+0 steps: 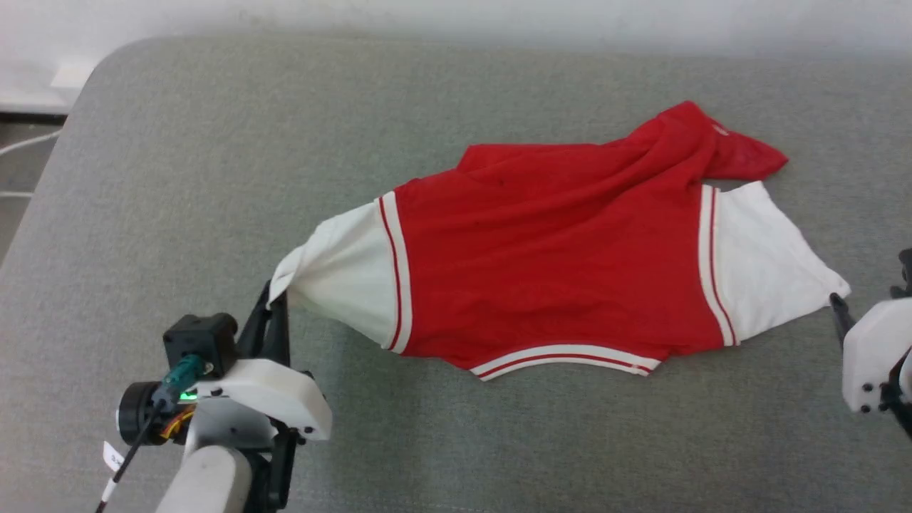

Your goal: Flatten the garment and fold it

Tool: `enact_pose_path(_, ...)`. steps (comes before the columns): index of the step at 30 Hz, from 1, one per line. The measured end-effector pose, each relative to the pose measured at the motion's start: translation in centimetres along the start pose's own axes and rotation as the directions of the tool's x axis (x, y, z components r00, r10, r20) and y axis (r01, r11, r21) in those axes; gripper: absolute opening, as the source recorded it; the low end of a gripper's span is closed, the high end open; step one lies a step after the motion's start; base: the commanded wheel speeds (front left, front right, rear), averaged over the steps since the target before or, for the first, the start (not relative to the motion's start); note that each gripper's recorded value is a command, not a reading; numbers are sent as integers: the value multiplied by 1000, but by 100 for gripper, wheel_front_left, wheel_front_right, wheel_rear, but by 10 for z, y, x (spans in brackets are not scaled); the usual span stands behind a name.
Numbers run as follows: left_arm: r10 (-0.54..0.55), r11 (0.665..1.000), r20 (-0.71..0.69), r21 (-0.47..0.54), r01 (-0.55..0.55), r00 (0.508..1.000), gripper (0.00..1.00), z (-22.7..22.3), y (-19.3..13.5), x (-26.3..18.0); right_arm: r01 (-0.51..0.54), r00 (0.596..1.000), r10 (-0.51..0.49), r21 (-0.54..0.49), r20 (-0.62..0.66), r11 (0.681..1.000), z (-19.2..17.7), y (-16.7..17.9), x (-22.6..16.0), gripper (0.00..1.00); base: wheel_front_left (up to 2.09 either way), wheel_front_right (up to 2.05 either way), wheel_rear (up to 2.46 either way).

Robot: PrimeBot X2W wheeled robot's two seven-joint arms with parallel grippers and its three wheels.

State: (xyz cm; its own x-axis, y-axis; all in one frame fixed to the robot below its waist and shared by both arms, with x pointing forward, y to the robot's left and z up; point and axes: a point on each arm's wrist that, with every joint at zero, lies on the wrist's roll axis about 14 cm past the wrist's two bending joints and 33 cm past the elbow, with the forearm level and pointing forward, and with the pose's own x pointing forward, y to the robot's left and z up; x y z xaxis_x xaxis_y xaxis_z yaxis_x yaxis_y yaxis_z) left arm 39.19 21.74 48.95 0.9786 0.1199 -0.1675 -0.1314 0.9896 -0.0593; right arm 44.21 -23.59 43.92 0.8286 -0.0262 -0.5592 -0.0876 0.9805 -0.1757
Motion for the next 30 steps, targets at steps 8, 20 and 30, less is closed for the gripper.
enact_pose_path(8,16,1000,-39,-11,-16,999,0,-13,1,0,-11,983,-14,-138,-182,990,-10,-4,42,100,0,0,0)
enact_pose_path(20,42,999,-69,-5,-42,997,0,-23,8,1,-97,950,74,-63,-303,993,-43,19,72,0,0,0,0)
enact_pose_path(30,-23,999,55,-24,24,998,0,20,8,-2,-123,988,124,-10,87,992,43,18,42,0,0,0,0)
